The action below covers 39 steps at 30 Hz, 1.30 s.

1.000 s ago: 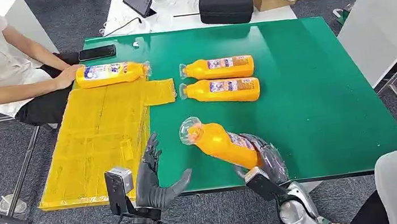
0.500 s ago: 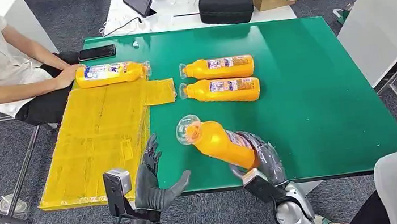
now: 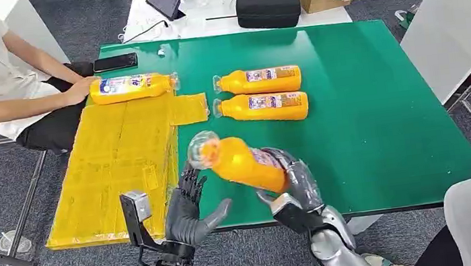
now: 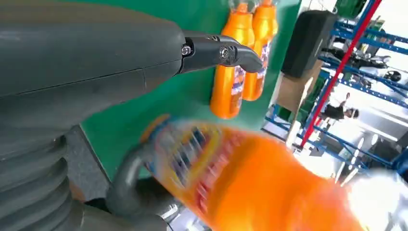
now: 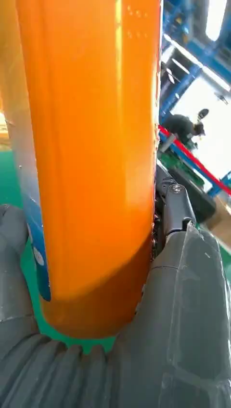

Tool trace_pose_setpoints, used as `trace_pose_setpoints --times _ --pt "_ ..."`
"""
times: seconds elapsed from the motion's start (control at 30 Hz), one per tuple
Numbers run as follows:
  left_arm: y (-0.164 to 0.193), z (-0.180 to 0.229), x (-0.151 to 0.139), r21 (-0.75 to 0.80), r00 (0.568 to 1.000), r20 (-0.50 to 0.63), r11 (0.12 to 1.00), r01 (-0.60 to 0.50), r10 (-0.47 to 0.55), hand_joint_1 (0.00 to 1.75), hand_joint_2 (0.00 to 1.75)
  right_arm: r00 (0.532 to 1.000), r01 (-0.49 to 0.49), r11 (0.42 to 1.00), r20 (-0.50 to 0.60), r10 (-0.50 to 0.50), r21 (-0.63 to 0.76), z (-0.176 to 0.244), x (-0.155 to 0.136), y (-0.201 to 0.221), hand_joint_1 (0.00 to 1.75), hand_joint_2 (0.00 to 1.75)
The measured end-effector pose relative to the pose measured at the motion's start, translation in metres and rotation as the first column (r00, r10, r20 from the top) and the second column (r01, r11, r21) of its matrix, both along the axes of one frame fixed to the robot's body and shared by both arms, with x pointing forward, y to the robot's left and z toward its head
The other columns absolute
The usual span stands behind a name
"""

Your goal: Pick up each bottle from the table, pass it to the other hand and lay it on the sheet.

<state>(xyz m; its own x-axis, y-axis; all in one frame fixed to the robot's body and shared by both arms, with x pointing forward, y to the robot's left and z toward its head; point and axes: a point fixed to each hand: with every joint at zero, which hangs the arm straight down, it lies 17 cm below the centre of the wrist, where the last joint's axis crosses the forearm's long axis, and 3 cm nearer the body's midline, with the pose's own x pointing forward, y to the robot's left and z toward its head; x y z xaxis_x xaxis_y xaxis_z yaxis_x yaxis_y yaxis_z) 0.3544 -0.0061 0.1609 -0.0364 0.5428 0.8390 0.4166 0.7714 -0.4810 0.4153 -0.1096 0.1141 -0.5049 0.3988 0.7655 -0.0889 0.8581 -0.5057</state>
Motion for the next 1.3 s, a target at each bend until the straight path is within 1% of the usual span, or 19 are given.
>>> trace_pose_setpoints --times 0.2,0.33,0.4,0.53,0.63,0.9,1.0,1.03,1.07,1.2,1.3 --pt "-0.006 0.011 0.003 -0.016 1.000 0.015 1.000 0.018 -0.018 0.00 1.75 0.999 -0.036 0.999 0.016 0.036 -0.025 0.005 0.005 0.029 1.75 1.75" --pt "-0.007 0.019 0.008 -0.024 0.999 0.033 1.000 0.006 -0.006 0.00 1.75 0.998 -0.054 0.998 0.012 0.055 -0.044 0.006 0.009 0.045 1.75 1.75" --pt "-0.003 0.021 0.010 -0.011 0.999 0.048 1.000 -0.025 0.025 0.00 1.75 0.998 -0.065 0.997 0.007 0.065 -0.051 0.004 0.010 0.050 1.75 1.75" --pt "0.005 0.030 0.015 0.029 0.988 0.111 0.993 -0.114 0.110 0.00 1.75 0.996 -0.090 0.992 -0.003 0.090 -0.086 -0.001 0.007 0.062 1.75 1.75" --pt "0.010 0.034 0.019 0.033 0.981 0.122 0.987 -0.159 0.154 0.00 1.75 0.994 -0.110 0.987 -0.002 0.110 -0.116 -0.004 0.003 0.072 1.75 1.75" --pt "0.013 0.042 0.024 0.014 0.973 0.136 0.982 -0.189 0.185 0.00 1.75 0.990 -0.143 0.980 -0.009 0.143 -0.138 -0.007 -0.003 0.085 1.75 1.75" --pt "0.019 0.045 0.027 0.017 0.965 0.145 0.975 -0.223 0.219 0.00 1.75 0.987 -0.161 0.976 -0.012 0.161 -0.147 -0.007 -0.005 0.090 1.75 1.75" --pt "0.020 0.045 0.028 0.017 0.964 0.145 0.973 -0.228 0.223 0.61 1.75 0.986 -0.169 0.975 -0.017 0.168 -0.147 -0.008 -0.006 0.092 1.75 1.75" --pt "0.020 0.045 0.028 0.013 0.965 0.141 0.975 -0.224 0.220 1.75 1.75 0.984 -0.176 0.974 -0.022 0.175 -0.145 -0.008 -0.007 0.094 1.75 1.75" --pt "0.015 0.045 0.027 -0.017 0.976 0.118 0.983 -0.181 0.182 1.75 1.75 0.980 -0.199 0.973 -0.042 0.195 -0.114 -0.008 -0.009 0.097 1.75 1.75" --pt "0.015 0.046 0.027 -0.033 0.979 0.112 0.985 -0.169 0.172 1.75 1.75 0.974 -0.222 0.972 -0.059 0.219 -0.070 -0.005 -0.010 0.100 1.75 1.75"
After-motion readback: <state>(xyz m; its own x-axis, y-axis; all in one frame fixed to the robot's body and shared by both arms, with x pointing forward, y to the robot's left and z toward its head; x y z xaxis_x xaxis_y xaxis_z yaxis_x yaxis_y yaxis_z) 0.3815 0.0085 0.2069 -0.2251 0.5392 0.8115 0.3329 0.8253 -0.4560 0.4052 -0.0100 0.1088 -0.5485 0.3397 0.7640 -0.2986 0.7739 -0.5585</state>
